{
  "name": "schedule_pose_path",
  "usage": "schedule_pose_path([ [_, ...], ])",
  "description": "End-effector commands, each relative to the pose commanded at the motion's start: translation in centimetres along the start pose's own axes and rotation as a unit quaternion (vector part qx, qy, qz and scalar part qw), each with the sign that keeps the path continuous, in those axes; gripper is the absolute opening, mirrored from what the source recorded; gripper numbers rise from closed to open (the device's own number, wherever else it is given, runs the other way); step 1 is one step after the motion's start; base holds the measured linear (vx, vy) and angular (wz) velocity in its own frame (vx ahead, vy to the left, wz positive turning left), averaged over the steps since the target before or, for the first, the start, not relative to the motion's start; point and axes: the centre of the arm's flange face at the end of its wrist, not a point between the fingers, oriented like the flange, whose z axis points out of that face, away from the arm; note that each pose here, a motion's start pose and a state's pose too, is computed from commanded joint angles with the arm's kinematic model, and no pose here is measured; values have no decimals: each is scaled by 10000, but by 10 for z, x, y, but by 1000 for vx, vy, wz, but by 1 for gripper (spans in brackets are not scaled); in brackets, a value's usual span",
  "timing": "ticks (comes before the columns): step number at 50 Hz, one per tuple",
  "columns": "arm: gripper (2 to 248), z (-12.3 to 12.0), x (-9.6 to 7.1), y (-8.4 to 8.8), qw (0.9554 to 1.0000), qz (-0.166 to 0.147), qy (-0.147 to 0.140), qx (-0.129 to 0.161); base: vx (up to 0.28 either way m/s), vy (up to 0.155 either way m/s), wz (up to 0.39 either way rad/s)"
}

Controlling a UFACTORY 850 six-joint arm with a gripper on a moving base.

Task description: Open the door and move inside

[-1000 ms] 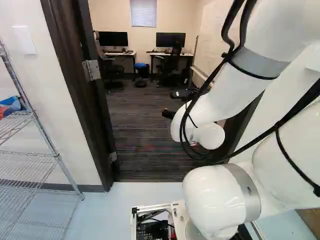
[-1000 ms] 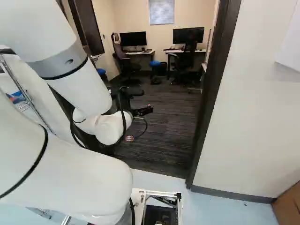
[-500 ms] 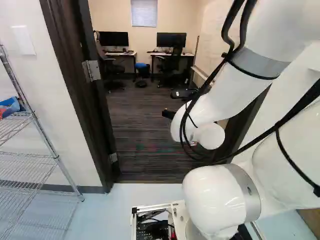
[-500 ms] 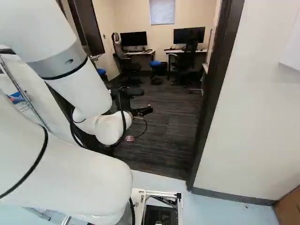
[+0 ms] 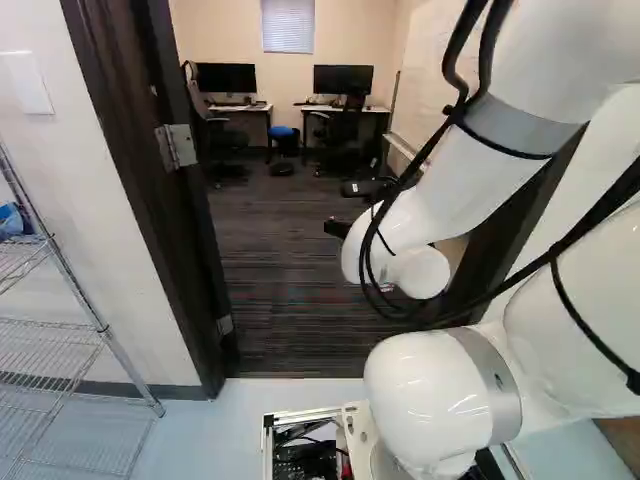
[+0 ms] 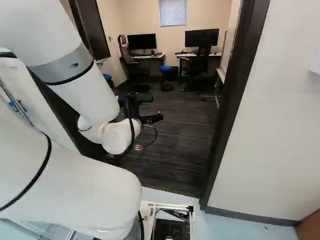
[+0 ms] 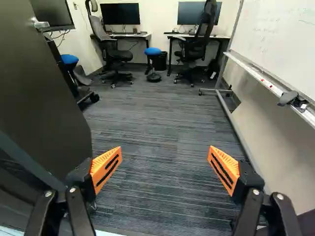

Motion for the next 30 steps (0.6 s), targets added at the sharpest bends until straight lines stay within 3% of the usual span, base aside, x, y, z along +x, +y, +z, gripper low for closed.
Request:
schedule_pose_path([
  [30, 247, 0, 0, 0, 10000, 0, 0, 0, 160, 5, -6],
])
